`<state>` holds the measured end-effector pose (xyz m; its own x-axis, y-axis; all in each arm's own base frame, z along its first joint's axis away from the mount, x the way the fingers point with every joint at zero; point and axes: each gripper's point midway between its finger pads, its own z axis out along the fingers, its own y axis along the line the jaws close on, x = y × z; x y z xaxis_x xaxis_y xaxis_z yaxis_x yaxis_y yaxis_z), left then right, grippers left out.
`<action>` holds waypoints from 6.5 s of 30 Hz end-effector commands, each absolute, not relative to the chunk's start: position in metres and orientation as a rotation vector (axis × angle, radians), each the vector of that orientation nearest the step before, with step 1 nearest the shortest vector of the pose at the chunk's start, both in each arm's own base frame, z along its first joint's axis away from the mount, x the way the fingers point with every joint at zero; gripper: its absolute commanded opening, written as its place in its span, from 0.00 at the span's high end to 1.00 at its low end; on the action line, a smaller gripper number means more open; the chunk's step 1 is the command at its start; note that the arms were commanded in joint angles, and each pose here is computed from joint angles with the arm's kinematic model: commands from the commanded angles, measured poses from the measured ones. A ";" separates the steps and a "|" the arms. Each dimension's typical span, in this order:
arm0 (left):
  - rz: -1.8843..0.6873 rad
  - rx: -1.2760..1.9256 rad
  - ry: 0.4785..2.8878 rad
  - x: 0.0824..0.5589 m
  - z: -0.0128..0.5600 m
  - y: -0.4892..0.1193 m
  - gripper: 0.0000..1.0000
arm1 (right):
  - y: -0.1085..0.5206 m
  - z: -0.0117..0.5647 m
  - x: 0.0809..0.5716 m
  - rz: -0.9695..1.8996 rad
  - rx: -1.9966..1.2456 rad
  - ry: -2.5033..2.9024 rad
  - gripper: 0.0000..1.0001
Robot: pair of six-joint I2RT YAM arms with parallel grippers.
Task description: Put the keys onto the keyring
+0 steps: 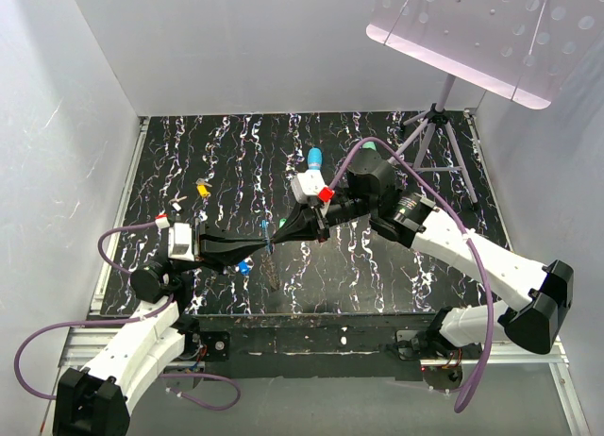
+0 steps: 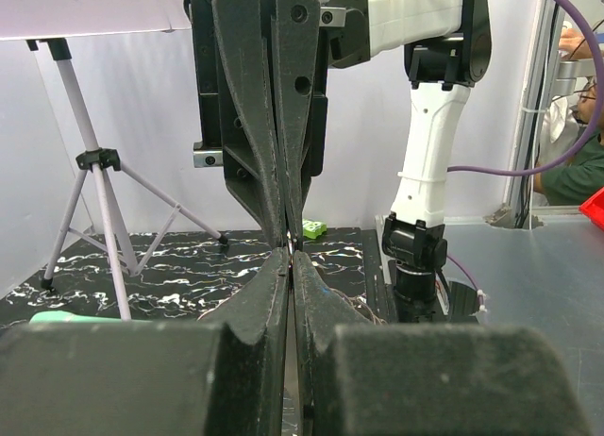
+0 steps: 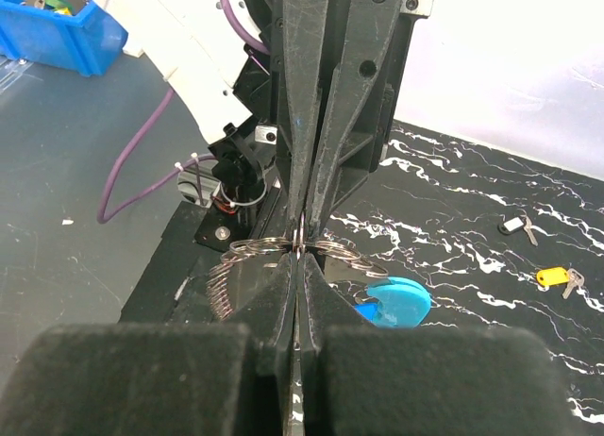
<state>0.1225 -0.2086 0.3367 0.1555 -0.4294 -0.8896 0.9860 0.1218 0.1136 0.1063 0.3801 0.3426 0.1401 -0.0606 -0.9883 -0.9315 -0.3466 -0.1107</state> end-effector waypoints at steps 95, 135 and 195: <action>-1.125 0.883 0.855 0.127 0.336 -0.206 1.00 | 0.373 0.358 0.099 1.351 -1.626 0.988 0.99; -1.130 0.890 0.854 0.126 0.334 -0.206 1.00 | 0.376 0.359 0.111 1.337 -1.566 1.050 0.99; -1.124 0.876 0.854 0.128 0.333 -0.205 1.00 | 0.382 0.352 0.107 1.392 -1.572 1.065 0.99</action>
<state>0.1265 -0.2082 0.3195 0.1643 -0.3512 -0.9218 0.9798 0.1661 0.1114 0.1082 0.3781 0.3390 0.0332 -0.1409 -0.9895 -0.9390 -0.3433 0.0174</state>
